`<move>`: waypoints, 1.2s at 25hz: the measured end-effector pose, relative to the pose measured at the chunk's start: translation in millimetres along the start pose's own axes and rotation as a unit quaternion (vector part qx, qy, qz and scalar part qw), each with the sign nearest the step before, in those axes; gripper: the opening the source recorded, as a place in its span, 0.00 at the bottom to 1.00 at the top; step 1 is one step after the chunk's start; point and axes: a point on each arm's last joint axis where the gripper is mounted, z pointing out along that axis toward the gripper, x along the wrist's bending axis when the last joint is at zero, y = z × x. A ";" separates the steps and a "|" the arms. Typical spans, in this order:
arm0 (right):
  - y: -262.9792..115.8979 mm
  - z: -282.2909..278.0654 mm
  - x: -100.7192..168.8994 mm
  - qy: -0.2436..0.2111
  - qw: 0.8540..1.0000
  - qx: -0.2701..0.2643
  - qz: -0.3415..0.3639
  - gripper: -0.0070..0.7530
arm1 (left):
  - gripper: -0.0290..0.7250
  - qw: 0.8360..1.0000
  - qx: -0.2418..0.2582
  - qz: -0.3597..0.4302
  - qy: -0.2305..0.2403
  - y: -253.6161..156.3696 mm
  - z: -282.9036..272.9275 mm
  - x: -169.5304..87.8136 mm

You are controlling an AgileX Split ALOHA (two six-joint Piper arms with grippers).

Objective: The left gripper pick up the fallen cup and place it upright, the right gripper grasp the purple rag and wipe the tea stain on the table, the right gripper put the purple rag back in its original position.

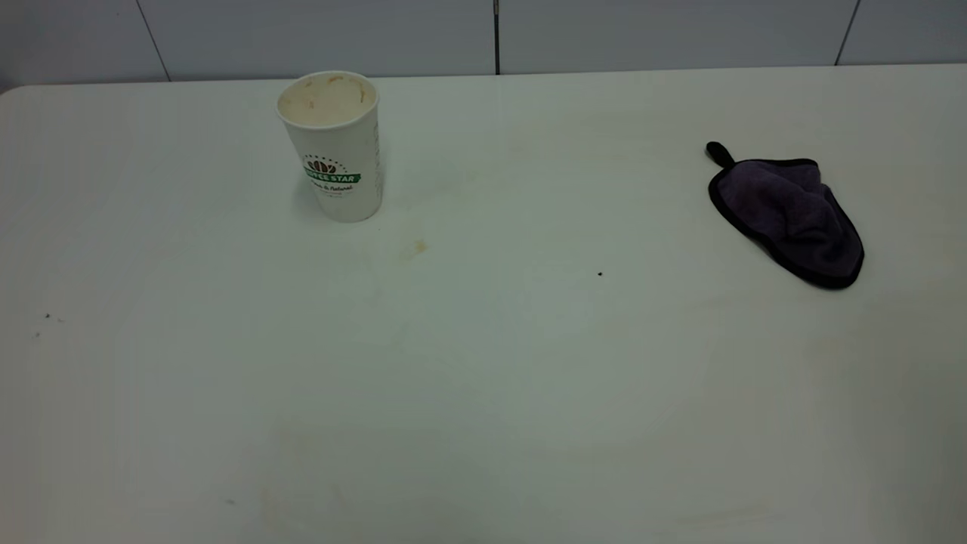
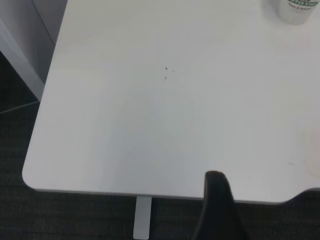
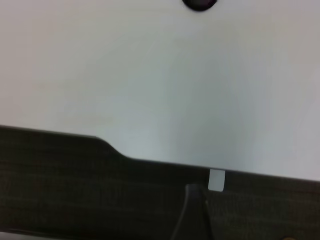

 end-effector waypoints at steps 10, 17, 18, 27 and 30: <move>-1.7 -2.8 0.1 -0.002 1.000 -0.013 -0.001 0.79 | 0.76 1.000 0.000 0.000 0.000 0.0 0.0 0.0; -1.7 -2.8 0.1 -0.002 1.000 -0.013 -0.001 0.57 | 0.76 1.000 0.000 0.000 0.000 0.0 0.0 0.0; -1.7 -2.8 0.1 -0.002 1.000 -0.013 -0.001 0.54 | 0.76 1.000 0.000 0.000 0.000 0.0 0.0 0.0; -12.0 -16.0 1.3 -0.007 0.997 -0.071 -0.004 0.31 | 0.76 1.000 0.000 0.000 0.000 0.0 0.0 0.0; -16.7 -21.0 1.9 -0.008 0.995 -0.095 -0.005 0.28 | 0.76 1.000 0.000 0.000 0.000 0.0 0.0 0.0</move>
